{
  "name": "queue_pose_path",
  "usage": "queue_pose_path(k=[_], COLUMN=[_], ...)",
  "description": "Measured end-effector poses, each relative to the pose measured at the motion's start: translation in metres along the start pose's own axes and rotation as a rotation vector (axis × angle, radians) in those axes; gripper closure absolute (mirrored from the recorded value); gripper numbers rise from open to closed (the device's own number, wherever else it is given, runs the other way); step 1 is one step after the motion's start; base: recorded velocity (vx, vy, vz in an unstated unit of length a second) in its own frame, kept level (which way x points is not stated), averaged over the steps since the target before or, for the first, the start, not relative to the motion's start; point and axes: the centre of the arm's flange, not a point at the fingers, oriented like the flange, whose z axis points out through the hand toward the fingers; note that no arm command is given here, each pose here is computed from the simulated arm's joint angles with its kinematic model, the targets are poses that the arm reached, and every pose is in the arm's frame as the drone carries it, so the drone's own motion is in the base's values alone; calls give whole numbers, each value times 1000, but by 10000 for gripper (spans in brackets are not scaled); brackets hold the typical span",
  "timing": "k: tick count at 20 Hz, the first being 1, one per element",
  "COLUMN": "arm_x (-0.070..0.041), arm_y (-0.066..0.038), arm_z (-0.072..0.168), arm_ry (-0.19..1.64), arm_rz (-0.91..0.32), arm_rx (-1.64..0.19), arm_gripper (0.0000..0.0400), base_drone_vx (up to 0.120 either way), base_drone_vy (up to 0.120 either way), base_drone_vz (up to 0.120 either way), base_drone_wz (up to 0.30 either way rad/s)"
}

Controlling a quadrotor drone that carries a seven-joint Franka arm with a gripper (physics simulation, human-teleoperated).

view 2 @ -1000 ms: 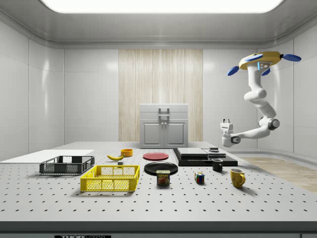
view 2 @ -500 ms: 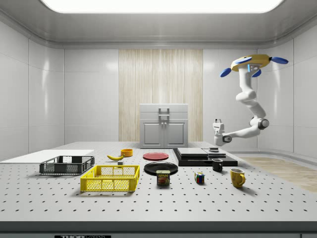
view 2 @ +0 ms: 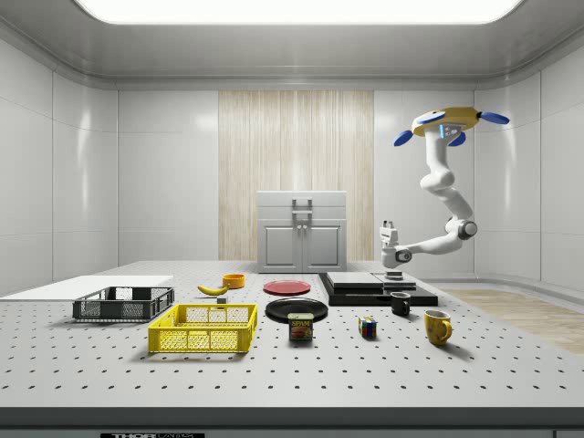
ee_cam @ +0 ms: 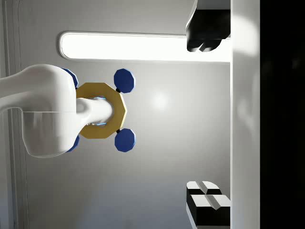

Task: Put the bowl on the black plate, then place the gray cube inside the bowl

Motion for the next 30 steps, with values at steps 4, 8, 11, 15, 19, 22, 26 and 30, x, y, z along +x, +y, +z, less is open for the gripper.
queue_pose_path(k=[4,8,11,15,19,22,26,30], arm_x=[-3,-10,-18,-37,-61,-71,-59,-37], arm_y=[-3,-9,-17,-35,-58,-68,-55,-32], arm_z=[0,1,3,14,48,95,156,186], arm_ry=[34,100,185,385,730,1079,1539,1852], arm_rz=[-1,-2,-4,-9,-17,-25,-34,-43], arm_rx=[-30,-91,-174,-371,-715,-1067,-1533,-1852], arm_gripper=[0,0,0,0,0,0,0,0], base_drone_vx=[120,120,120,120,120,120,120,120], base_drone_vy=[-70,0,0,0,0,0,0,0], base_drone_vz=[0,0,0,0,0,0,0,0], base_drone_wz=[0,0,0,0,0,0,0,0])
